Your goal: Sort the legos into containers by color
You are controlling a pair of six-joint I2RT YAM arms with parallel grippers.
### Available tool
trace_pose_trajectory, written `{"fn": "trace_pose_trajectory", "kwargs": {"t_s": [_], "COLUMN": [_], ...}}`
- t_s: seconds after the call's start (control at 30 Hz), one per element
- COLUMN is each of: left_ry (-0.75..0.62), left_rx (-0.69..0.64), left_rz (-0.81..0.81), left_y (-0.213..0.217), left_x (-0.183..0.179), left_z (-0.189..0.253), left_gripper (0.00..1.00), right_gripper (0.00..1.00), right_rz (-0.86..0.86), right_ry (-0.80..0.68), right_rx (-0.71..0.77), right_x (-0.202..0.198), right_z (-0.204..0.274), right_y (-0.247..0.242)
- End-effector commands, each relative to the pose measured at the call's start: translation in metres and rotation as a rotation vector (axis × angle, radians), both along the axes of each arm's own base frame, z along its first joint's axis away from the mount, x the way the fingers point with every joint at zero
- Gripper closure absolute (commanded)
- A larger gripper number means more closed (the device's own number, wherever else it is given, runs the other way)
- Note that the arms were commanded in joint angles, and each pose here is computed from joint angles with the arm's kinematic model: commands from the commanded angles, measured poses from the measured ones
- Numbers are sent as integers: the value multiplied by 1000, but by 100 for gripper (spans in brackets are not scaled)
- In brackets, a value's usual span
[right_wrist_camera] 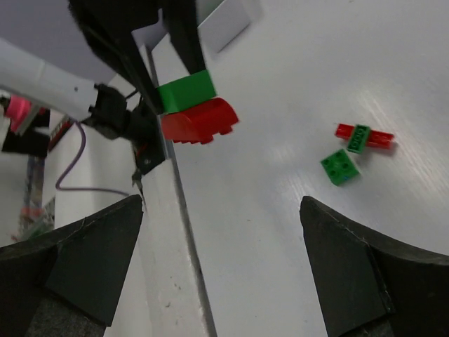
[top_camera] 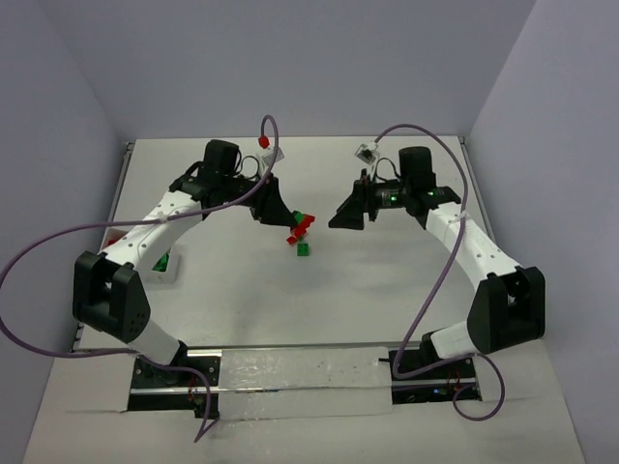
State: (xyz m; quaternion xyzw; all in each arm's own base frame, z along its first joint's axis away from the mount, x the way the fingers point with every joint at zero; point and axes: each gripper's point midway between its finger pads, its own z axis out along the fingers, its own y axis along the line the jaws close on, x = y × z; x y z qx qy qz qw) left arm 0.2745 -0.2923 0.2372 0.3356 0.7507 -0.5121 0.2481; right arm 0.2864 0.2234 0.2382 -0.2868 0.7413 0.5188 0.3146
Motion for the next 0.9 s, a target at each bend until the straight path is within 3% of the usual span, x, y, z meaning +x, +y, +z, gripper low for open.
{"fn": "trace_pose_trajectory", "kwargs": {"t_s": [0.0, 0.67, 0.8, 0.87], "left_ry": [-49, -42, -43, -44], "left_rx": [-129, -175, -177, -174], "left_rz": [-143, -226, -222, -220], "left_y": [1, 5, 5, 4], "left_x": [-28, -50, -49, -48], "left_z": [33, 35, 35, 34], "left_gripper": [100, 100, 100, 100], "right_gripper": [0, 5, 14, 27], "right_rz": [184, 380, 408, 415], "right_ry": [-108, 9, 16, 17], "right_rx": [23, 101, 106, 108], "right_x": [-30, -48, -55, -57], "right_z": [17, 28, 30, 31], "right_y": [32, 67, 72, 74]}}
